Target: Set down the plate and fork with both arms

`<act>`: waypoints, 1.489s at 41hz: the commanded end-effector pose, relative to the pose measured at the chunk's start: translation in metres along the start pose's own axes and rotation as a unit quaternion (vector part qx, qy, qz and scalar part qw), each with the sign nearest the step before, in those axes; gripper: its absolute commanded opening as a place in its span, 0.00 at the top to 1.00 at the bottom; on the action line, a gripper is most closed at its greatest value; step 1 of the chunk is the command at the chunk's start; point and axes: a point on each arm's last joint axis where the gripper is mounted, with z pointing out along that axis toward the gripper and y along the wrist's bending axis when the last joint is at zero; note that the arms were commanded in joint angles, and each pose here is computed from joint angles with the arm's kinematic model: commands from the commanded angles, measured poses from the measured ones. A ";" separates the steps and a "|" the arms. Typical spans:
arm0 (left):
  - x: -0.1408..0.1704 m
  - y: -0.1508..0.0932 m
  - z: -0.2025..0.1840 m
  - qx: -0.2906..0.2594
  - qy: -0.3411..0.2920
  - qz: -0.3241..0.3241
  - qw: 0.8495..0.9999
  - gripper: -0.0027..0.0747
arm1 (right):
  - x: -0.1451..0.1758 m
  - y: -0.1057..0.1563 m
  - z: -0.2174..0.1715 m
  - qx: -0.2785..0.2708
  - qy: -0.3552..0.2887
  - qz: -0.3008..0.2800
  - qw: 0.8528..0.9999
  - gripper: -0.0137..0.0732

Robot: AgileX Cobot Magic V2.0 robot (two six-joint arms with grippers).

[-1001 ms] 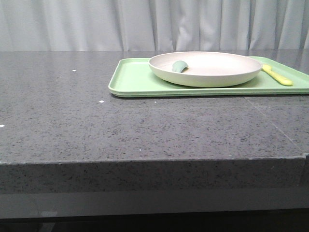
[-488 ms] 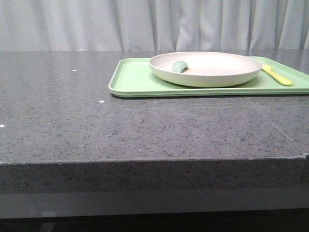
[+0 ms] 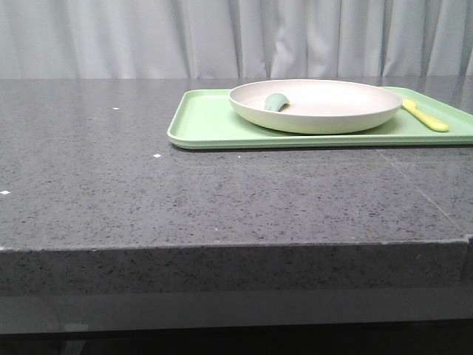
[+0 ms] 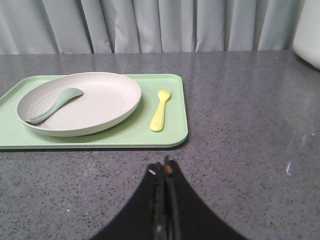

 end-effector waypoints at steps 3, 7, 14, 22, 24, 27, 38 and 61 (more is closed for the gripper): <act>-0.009 -0.001 -0.002 0.005 -0.075 -0.006 0.997 0.99 | -0.014 0.002 -0.002 -0.006 -0.048 -0.010 0.999 0.98; -0.008 -0.001 -0.002 0.004 -0.068 -0.006 0.998 0.99 | -0.014 0.002 -0.002 -0.006 -0.048 -0.010 0.999 0.98; -0.008 -0.001 -0.001 0.004 -0.067 -0.006 0.998 0.99 | -0.014 0.002 -0.002 -0.006 -0.048 -0.010 0.999 0.98; -0.008 -0.001 -0.001 0.004 -0.067 -0.006 0.998 0.99 | -0.014 0.002 -0.002 -0.006 -0.048 -0.010 0.999 0.98; -0.008 -0.001 -0.001 0.004 -0.067 -0.006 0.998 0.99 | -0.014 0.002 -0.002 -0.006 -0.048 -0.010 0.999 0.98; -0.008 -0.001 -0.001 0.004 -0.067 -0.006 0.998 0.99 | -0.014 0.002 -0.002 -0.006 -0.048 -0.010 0.999 0.98; -0.008 -0.001 -0.001 0.004 -0.067 -0.006 0.998 0.99 | -0.014 0.002 -0.002 -0.006 -0.048 -0.010 0.999 0.98; -0.008 -0.001 -0.001 0.004 -0.067 -0.006 0.998 0.99 | 0.005 0.005 0.008 -0.029 -0.061 -0.062 0.996 0.98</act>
